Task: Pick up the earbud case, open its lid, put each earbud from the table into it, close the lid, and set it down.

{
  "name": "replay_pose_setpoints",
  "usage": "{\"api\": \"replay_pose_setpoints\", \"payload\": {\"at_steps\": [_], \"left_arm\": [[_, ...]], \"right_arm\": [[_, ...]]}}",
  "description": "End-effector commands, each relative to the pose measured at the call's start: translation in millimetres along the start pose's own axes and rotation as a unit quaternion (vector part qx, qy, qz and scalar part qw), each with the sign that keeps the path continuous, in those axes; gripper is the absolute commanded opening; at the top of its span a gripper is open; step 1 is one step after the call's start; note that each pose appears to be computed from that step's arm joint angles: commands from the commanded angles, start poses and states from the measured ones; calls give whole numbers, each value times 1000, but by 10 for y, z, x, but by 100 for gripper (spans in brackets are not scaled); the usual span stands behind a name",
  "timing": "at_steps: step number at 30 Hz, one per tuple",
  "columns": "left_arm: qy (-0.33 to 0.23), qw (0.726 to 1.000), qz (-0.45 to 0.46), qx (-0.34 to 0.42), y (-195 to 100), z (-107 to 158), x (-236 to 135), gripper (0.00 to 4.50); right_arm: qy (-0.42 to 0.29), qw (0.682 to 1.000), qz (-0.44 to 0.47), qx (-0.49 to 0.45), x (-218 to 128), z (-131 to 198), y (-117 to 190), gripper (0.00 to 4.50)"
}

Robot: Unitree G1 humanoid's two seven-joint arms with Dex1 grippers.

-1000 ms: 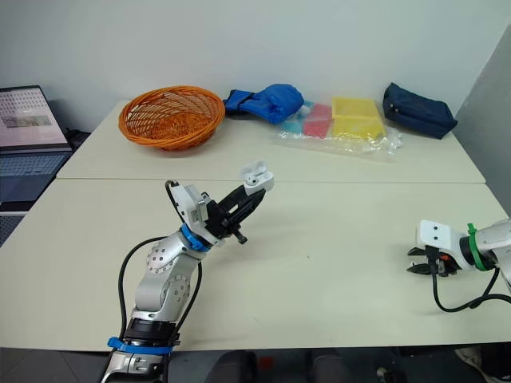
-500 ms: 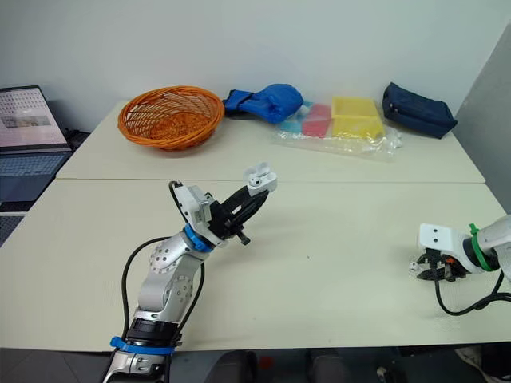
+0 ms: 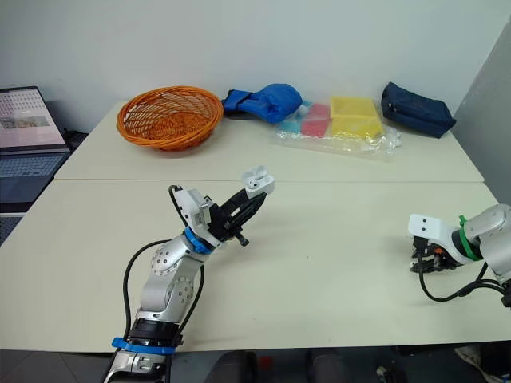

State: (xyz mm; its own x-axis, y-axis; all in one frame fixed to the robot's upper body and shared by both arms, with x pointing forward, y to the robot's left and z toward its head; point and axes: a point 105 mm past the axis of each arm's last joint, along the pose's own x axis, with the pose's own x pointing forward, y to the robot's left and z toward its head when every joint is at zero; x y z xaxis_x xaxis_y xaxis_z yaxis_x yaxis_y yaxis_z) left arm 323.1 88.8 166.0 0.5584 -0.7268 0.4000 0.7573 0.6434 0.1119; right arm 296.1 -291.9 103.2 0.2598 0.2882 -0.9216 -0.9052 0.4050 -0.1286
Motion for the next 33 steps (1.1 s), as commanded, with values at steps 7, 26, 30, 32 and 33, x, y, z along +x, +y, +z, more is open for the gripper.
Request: {"api": "replay_pose_setpoints", "payload": {"at_steps": [7, 26, 30, 32, 33], "left_arm": [[-20, 1000, -6, 18, -50, 140, 55, 74], [-19, 999, -23, 24, -94, 146, 89, 74], [-23, 999, -24, 19, -77, 131, 100, 74], [-26, 999, -24, 14, -80, 120, 118, 74], [-28, 999, -25, 10, -84, 115, 126, 74]], "right_arm": [[15, 1000, 0, 3, 25, -68, 34, 177], [-76, 997, -13, -17, -36, 281, 22, 41], [-326, 945, -30, -5, -316, 1293, 87, 41], [-476, 879, -39, 13, -596, 1816, 198, 41], [-531, 846, -50, 20, -727, 2030, 269, 41]]}}
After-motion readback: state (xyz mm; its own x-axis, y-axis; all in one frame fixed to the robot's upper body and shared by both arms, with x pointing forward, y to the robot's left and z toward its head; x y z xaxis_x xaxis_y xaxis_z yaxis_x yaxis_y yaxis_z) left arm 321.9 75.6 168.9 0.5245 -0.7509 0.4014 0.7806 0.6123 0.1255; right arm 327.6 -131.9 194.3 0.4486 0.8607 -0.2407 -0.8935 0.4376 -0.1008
